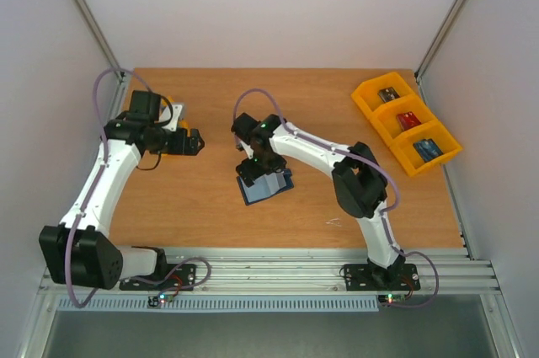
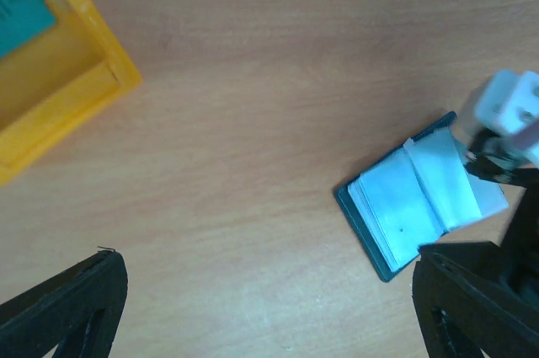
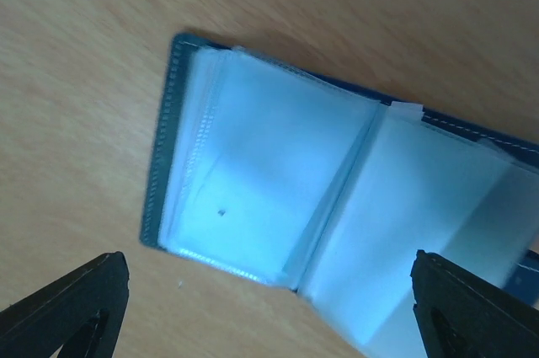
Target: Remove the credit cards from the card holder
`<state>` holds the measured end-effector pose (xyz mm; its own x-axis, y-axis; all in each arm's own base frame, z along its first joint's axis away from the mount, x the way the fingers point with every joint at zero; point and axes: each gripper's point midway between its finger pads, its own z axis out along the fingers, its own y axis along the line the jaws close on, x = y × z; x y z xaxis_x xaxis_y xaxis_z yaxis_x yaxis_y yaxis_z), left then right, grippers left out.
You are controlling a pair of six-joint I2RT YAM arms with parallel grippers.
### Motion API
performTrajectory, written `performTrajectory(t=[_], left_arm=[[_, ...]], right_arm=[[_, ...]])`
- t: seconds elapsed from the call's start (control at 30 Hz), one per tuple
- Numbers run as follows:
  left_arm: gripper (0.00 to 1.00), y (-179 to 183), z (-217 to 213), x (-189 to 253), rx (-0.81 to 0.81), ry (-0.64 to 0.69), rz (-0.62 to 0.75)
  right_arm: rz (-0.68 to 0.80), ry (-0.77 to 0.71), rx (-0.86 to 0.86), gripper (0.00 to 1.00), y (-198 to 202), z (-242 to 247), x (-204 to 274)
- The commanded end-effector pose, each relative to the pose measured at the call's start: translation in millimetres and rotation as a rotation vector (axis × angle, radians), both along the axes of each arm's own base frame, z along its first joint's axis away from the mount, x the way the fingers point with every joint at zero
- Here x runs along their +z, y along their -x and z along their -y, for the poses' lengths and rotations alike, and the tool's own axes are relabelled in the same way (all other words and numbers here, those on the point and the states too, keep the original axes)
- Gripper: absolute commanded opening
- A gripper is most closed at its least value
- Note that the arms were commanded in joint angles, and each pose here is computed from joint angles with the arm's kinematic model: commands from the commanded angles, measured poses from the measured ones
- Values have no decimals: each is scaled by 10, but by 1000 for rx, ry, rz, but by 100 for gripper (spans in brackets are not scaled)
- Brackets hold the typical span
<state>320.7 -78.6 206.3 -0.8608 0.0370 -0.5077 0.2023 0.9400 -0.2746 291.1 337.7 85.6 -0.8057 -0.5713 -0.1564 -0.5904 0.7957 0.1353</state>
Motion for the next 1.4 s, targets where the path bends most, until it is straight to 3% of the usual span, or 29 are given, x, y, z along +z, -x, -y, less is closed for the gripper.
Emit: performTrajectory(t=[0.0, 0.3, 0.63, 0.93, 1.03, 1.37], left_arm=[[93, 99, 31, -31, 70, 87, 13], [93, 200, -4, -162, 109, 111, 4], [93, 218, -45, -176, 126, 116, 8], [93, 241, -83, -189, 135, 112, 15], [93, 236, -86, -179, 137, 111, 19], [93, 243, -107, -172, 140, 107, 24]], right_arm=[[41, 85, -62, 92, -124, 41, -206], [-3, 179, -73, 93, -110, 57, -643], [5, 233, -36, 97, -87, 21, -777], [165, 188, -14, 97, -254, -166, 2], [136, 119, 1, 97, -164, -312, 60], [1, 221, 1, 98, -10, -171, -585]])
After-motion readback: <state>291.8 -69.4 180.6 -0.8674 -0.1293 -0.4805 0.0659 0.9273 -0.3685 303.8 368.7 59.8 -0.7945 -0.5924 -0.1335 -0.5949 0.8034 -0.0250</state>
